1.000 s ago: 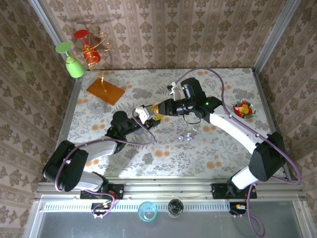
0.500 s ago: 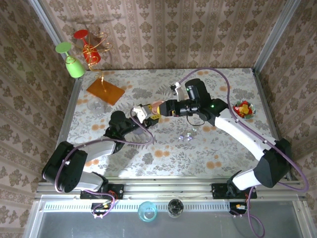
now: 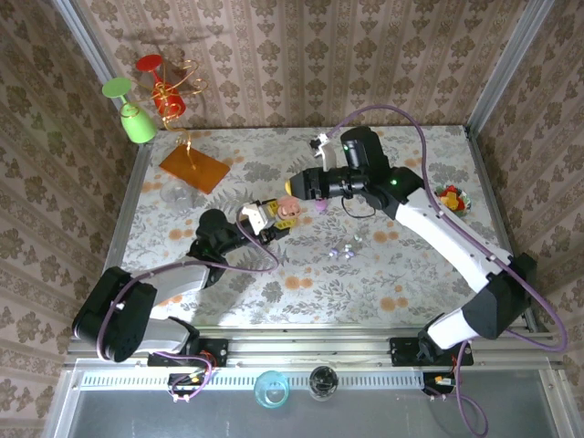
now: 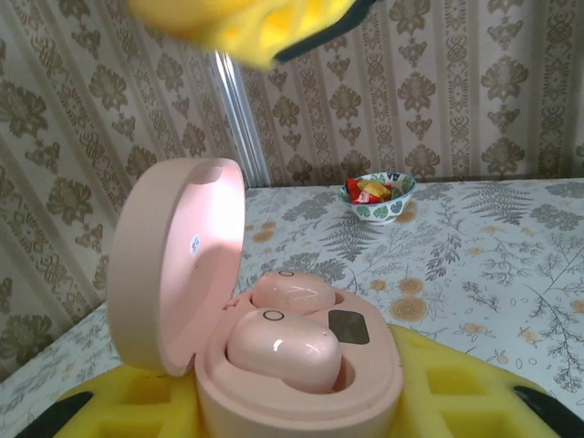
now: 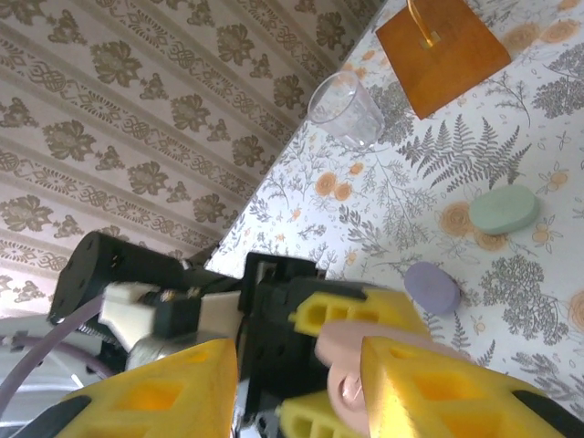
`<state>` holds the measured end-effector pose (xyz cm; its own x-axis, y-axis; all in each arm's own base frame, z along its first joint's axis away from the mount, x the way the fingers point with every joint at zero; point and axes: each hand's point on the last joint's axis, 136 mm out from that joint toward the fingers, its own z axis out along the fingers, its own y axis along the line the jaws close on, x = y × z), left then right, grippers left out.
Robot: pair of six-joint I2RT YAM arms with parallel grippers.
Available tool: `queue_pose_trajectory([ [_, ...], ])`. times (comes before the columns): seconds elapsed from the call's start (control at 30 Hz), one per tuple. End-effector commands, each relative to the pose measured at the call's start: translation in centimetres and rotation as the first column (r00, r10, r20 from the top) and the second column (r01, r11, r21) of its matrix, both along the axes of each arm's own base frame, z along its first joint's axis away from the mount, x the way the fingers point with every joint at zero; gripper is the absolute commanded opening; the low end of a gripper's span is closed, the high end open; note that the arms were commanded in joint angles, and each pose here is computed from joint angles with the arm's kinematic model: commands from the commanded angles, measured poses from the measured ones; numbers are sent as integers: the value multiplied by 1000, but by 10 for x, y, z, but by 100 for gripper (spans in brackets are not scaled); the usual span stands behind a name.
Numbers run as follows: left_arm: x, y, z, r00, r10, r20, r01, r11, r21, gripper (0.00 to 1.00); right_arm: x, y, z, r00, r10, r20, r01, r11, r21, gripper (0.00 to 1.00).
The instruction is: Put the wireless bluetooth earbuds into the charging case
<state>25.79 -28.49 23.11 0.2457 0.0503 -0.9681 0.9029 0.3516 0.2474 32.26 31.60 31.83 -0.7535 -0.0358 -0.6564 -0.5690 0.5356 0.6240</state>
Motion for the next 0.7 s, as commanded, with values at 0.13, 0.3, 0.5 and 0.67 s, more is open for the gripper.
queue_pose_trajectory([
  [0.13,0,5,15,1000,28,9,-28,999,-46,25,3,8,-25,992,54,-112,-62,996,-67,38],
  [0.3,10,8,28,997,49,-53,-55,992,-115,24,0,6,-23,994,49,-102,-54,998,-45,38],
  [0.5,9,8,47,998,1,-58,-12,980,-197,24,5,-7,-8,995,-14,-99,17,999,34,51],
  [0.67,7,9,62,998,-19,-60,3,966,-257,24,6,-13,-7,976,3,-218,38,982,185,67],
])
